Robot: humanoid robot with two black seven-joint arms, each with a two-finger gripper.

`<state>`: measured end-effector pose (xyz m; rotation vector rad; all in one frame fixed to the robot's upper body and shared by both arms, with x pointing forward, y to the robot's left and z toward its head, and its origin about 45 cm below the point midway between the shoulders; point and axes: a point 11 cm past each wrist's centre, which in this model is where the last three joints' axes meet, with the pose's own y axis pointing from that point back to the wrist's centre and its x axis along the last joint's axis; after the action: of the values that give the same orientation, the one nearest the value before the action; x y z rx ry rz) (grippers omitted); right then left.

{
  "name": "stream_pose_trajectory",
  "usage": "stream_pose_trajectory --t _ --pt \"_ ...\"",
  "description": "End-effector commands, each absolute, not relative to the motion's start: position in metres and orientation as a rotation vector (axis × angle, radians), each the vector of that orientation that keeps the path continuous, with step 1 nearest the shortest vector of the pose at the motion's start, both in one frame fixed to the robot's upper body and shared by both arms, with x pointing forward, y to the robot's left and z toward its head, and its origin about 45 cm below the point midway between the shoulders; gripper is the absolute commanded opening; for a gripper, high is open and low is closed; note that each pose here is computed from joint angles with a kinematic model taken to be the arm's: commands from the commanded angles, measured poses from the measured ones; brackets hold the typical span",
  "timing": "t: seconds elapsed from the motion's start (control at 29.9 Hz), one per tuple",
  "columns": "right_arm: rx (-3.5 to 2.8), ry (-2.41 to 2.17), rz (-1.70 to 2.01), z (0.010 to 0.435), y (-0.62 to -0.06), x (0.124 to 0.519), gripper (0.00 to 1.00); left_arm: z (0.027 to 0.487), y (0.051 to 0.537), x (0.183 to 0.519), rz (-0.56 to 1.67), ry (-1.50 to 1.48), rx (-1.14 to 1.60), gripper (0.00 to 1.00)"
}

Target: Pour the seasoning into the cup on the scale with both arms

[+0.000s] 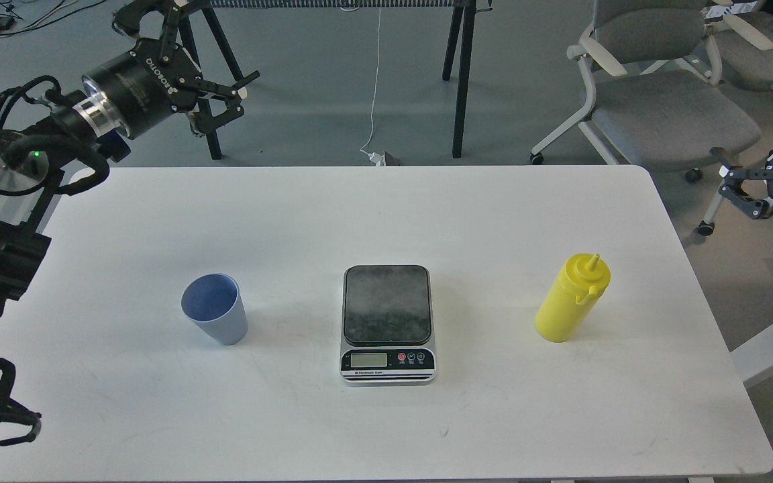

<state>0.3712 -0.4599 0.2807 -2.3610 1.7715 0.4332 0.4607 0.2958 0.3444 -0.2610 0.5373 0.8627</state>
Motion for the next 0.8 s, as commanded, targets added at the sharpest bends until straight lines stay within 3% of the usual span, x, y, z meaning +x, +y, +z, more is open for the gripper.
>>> stream_pose_trajectory --t 0.0,0.33,0.53,0.77 --pt "-2.362 1.769 0.437 0.28 -0.459 0.371 0.99 0.351 0.299 0.464 0.915 0.35 -0.028 0.98" --pt "-2.365 1.765 0.433 0.281 -0.458 0.372 0.99 0.359 0.356 0.458 1.105 -0.16 0.56 1.0" --pt "-2.364 1.769 0.431 0.281 -0.459 0.371 0.99 0.4 0.36 0.448 1.094 -0.421 0.619 1.0" --pt "-2.367 1.769 0.44 0.278 -0.458 0.371 0.99 0.41 0.357 0.445 1.086 -0.461 0.624 1.0"
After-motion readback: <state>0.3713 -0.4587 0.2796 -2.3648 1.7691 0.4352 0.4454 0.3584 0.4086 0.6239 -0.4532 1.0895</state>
